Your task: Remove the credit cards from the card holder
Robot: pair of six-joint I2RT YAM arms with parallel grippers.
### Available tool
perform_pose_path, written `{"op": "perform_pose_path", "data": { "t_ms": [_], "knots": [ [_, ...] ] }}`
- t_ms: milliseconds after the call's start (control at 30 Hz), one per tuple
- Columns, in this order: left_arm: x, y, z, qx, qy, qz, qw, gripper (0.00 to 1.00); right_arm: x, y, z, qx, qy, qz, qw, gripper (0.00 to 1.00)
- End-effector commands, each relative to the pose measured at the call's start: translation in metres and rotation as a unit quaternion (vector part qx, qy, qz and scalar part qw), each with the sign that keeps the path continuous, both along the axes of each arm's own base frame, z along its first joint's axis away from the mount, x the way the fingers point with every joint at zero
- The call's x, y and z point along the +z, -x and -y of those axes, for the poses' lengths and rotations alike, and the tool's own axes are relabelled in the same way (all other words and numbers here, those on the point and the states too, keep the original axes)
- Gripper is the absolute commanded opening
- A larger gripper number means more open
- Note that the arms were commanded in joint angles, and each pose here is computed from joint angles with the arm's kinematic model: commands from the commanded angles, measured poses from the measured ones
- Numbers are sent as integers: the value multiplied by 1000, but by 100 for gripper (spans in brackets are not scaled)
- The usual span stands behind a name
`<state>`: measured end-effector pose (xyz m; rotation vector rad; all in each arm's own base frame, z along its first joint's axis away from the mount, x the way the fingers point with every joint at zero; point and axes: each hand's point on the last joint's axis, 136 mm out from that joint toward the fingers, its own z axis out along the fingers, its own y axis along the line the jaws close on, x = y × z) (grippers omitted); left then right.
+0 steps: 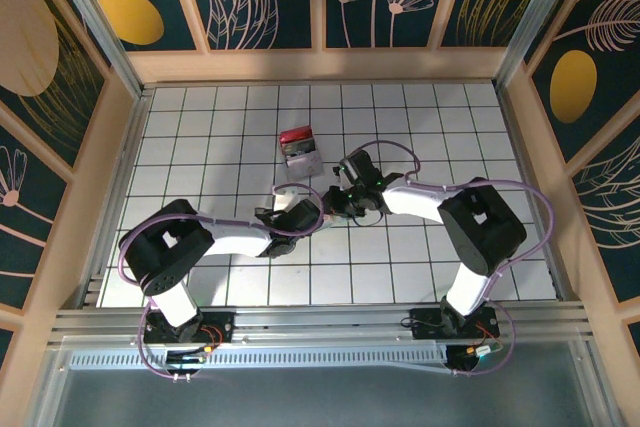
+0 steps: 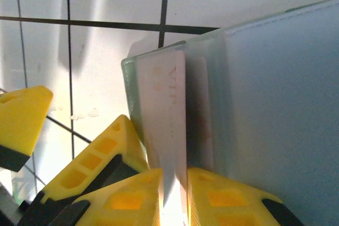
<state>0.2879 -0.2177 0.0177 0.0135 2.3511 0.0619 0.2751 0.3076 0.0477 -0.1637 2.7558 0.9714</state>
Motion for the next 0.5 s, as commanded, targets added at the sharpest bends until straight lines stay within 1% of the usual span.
{"op": "perform_pose_path", "data": {
  "t_ms": [0, 267, 467],
  "knots": [
    [-16, 7, -6, -6, -26, -28, 999, 99, 22, 1, -15, 16, -64, 7, 998, 19],
    [-16, 7, -5, -6, -27, -29, 999, 99, 21, 0, -13, 16, -68, 6, 998, 17],
    [-17, 7, -7, -6, -32, -31, 999, 99, 33, -2, -9, 13, -83, 16, 996, 15]
  ]
}}
